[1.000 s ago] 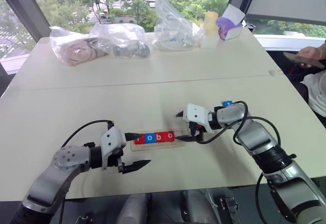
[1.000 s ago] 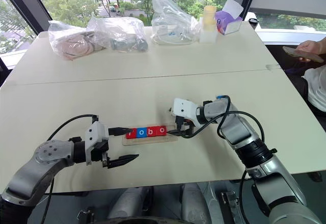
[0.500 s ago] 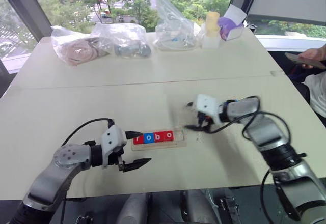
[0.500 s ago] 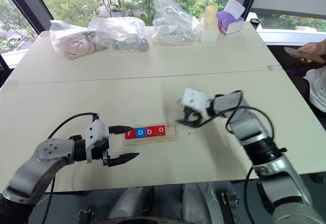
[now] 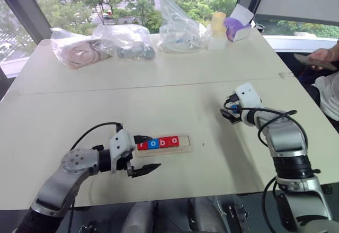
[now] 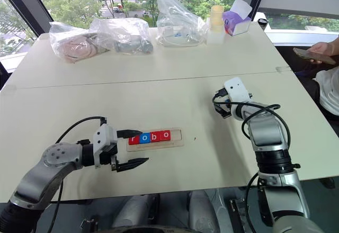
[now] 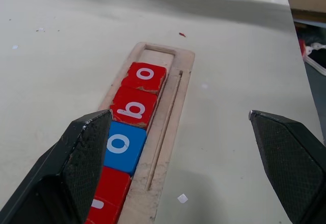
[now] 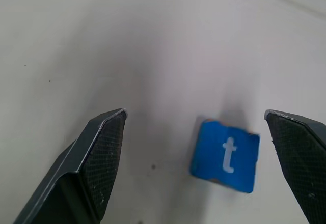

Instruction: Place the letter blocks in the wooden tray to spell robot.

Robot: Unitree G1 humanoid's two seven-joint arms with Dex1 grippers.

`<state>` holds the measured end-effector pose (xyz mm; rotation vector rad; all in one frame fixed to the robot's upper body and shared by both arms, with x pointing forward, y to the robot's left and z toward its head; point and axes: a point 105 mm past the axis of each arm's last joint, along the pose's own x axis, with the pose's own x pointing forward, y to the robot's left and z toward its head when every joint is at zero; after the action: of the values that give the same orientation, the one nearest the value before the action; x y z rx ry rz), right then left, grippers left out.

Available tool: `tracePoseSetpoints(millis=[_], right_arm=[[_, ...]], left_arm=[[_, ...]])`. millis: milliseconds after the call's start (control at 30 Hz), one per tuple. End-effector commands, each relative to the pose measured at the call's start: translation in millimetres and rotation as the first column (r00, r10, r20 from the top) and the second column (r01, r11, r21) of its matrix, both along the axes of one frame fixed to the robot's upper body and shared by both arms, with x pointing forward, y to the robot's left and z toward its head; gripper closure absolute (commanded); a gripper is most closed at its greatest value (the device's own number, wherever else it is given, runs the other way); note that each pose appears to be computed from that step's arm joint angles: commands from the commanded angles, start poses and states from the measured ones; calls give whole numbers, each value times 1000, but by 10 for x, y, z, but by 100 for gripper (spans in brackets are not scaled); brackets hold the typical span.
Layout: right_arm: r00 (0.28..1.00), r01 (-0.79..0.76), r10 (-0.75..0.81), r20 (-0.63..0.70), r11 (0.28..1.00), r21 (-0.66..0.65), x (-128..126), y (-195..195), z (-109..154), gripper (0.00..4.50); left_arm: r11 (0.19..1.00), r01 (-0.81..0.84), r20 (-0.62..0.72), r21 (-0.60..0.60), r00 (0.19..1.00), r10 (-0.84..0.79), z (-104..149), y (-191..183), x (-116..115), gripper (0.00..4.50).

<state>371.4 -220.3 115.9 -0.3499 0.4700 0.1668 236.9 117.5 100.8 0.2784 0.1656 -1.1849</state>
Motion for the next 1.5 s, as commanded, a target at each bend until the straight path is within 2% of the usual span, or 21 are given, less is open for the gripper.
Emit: tracePoseSetpoints(millis=[33, 133, 333, 433, 467, 567, 600, 633, 767, 900, 1033, 1300, 1500], right_arm=[[994, 108, -108, 28, 994, -6, 7, -198, 55, 9], [990, 140, -140, -3, 990, 24, -10, -256, -42, 9], [977, 205, -189, -98, 962, 182, -51, -251, -192, 9], [969, 232, -199, -148, 938, 257, -84, -220, -254, 86], [966, 240, -201, -160, 929, 280, -95, -204, -265, 127], [964, 246, -199, -174, 916, 318, -110, -158, -251, 297], [965, 242, -194, -175, 914, 325, -114, -140, -241, 329], [967, 236, -185, -178, 914, 329, -125, -113, -234, 331], [973, 161, -93, -212, 931, 329, -337, 172, -197, 331], [965, 81, 6, -264, 945, 318, -737, 504, -243, 331], [968, 11, 74, -239, 942, 336, -1074, 788, -309, 331], [976, 19, 52, -211, 946, 322, -1097, 855, -277, 331], [975, -33, 97, -202, 954, 297, -1053, 903, -229, 28]], left_arm=[[1000, 12, 37, -2, 999, -12, 66, -4, 1, 0], [1000, 10, 39, 0, 999, -10, 67, 2, 2, 0], [1000, 5, 42, -2, 999, -5, 68, 2, 6, 0], [1000, 2, 44, -3, 999, -2, 68, 2, 9, 0], [1000, 2, 44, -3, 999, -1, 68, 2, 9, 0], [1000, 1, 45, -5, 999, -1, 70, 0, 13, 0], [1000, 1, 45, -5, 999, 0, 71, -1, 14, 0], [1000, 1, 45, -6, 999, 0, 71, -2, 14, 0], [1000, 2, 42, -7, 999, -2, 66, -3, 8, 0], [1000, 2, 36, -6, 999, -2, 63, 8, -4, 0], [1000, 9, 18, -5, 1000, -9, 40, 10, -49, 0], [1000, 24, 11, -1, 1000, -24, 38, 4, -55, 0], [1000, 20, 16, -2, 1000, -20, 43, 6, -37, 0]])
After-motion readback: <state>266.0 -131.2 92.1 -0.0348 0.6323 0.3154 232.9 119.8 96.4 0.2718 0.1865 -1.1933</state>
